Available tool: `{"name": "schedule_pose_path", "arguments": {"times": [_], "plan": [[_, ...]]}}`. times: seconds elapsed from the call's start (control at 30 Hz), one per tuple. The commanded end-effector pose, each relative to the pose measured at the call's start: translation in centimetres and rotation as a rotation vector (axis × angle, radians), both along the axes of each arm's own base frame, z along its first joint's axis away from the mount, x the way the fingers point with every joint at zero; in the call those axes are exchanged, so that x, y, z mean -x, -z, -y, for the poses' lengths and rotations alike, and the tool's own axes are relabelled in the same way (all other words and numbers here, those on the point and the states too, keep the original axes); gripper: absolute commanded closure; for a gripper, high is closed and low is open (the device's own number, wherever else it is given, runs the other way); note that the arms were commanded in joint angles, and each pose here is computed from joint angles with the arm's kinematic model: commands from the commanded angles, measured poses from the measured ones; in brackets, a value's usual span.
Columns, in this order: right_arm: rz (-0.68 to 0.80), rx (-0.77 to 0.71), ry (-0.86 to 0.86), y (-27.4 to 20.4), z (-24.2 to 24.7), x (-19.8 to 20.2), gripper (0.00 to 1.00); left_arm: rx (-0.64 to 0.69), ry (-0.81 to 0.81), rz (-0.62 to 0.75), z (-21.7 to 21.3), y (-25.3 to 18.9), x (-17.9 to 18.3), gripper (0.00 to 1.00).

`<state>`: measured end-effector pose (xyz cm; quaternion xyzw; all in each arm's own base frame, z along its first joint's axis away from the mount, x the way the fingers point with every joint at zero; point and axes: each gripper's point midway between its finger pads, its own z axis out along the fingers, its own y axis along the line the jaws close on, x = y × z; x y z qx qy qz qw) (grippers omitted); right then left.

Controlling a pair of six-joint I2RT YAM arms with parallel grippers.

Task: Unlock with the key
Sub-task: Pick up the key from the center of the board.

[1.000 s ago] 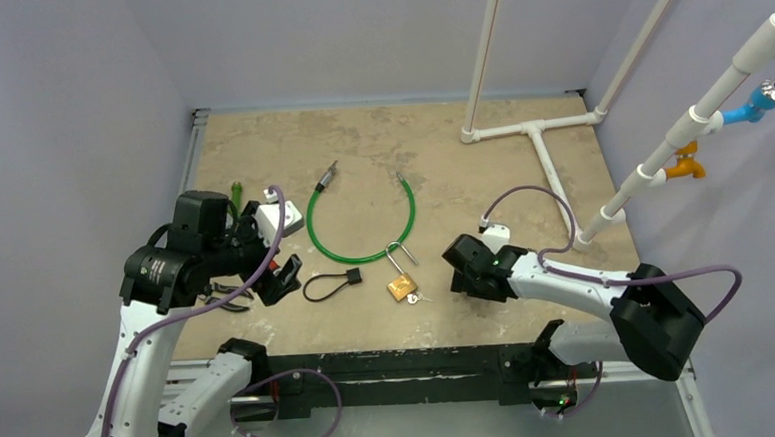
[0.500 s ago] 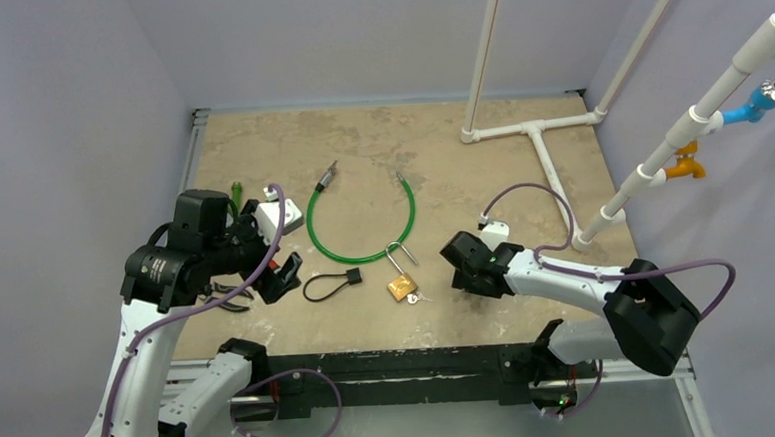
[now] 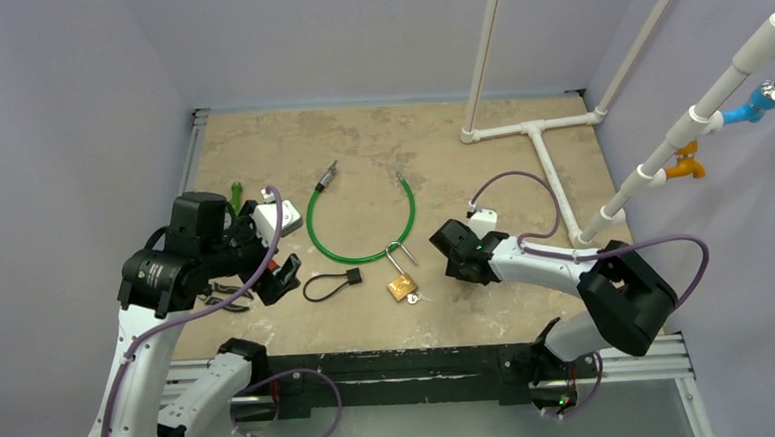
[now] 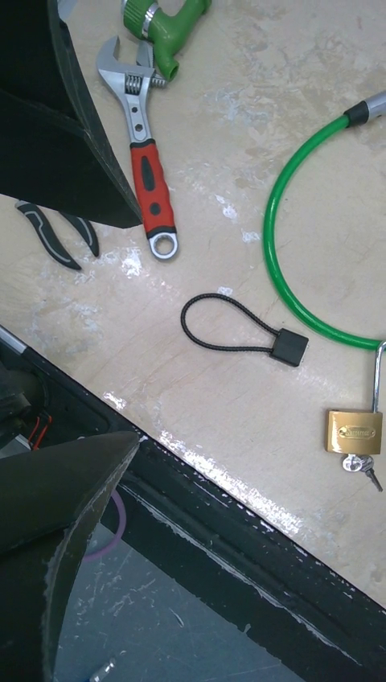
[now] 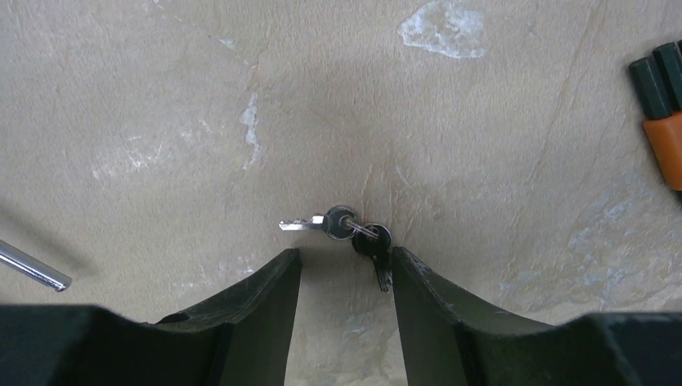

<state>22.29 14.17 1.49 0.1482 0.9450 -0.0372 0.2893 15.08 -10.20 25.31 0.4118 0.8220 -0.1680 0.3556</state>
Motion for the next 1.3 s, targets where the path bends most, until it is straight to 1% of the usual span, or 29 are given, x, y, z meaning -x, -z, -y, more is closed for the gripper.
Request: {"name": "schedule_pose_path", "arguments": {"times": [0.0,0.03,0.1,0.2,0.23,0.33,0.47,0.6,0.73,0.87,0.93,1.03,1.1,1.17,1.27], "plan": [[0.023,0.039,0.018,0.9,0.7,-1.1,0.55,0.028,-0.016,0.045,0.2,-1.1,-0.6,0.00],[0.019,0.040,0.019,1.1,0.7,-1.0,0.56,0.027,-0.016,0.047,0.2,-1.1,-0.7,0.00],[0.011,0.028,0.008,1.3,0.4,-1.0,0.64,0.026,-0.018,0.045,0.2,-1.1,-0.7,0.00],[-0.002,0.008,-0.002,1.7,0.0,-0.7,0.85,0.026,-0.021,0.049,0.1,-1.2,-0.6,0.00],[-0.011,-0.002,-0.006,1.9,-0.1,-0.6,0.99,0.025,-0.021,0.051,0.1,-1.2,-0.6,0.00],[-0.019,-0.008,-0.009,2.4,0.0,-0.2,1.00,0.024,-0.018,0.055,0.1,-1.2,-0.5,0.00],[-0.025,-0.052,-0.035,2.4,-0.6,0.3,1.00,0.022,-0.011,0.044,0.2,-1.0,-0.5,0.00],[-0.007,-0.110,-0.083,1.2,-1.6,0.3,1.00,0.030,-0.004,0.032,0.4,-1.0,-0.4,0.00],[0.024,-0.208,-0.203,-1.9,-4.1,0.1,1.00,0.062,0.018,0.027,1.0,-1.4,-0.3,0.00],[0.056,-0.261,-0.333,-5.6,-6.1,0.0,1.00,0.157,0.097,0.006,2.9,-1.5,0.6,0.00],[0.065,-0.274,-0.384,-7.3,-6.7,0.3,1.00,0.193,0.137,0.049,3.5,-1.6,0.7,0.00],[0.089,-0.341,-0.479,-10.0,-8.1,0.9,1.00,0.226,0.218,0.122,4.1,-1.4,1.4,0.00],[0.108,-0.395,-0.543,-11.9,-9.1,1.3,1.00,0.250,0.233,0.110,4.5,-0.9,1.7,0.00],[0.117,-0.440,-0.611,-13.6,-10.3,1.7,1.00,0.283,0.300,0.121,5.1,-0.5,2.8,0.00],[0.122,-0.523,-0.733,-16.5,-12.5,2.6,1.00,0.349,0.370,0.209,5.9,-1.1,3.8,0.00]]}}
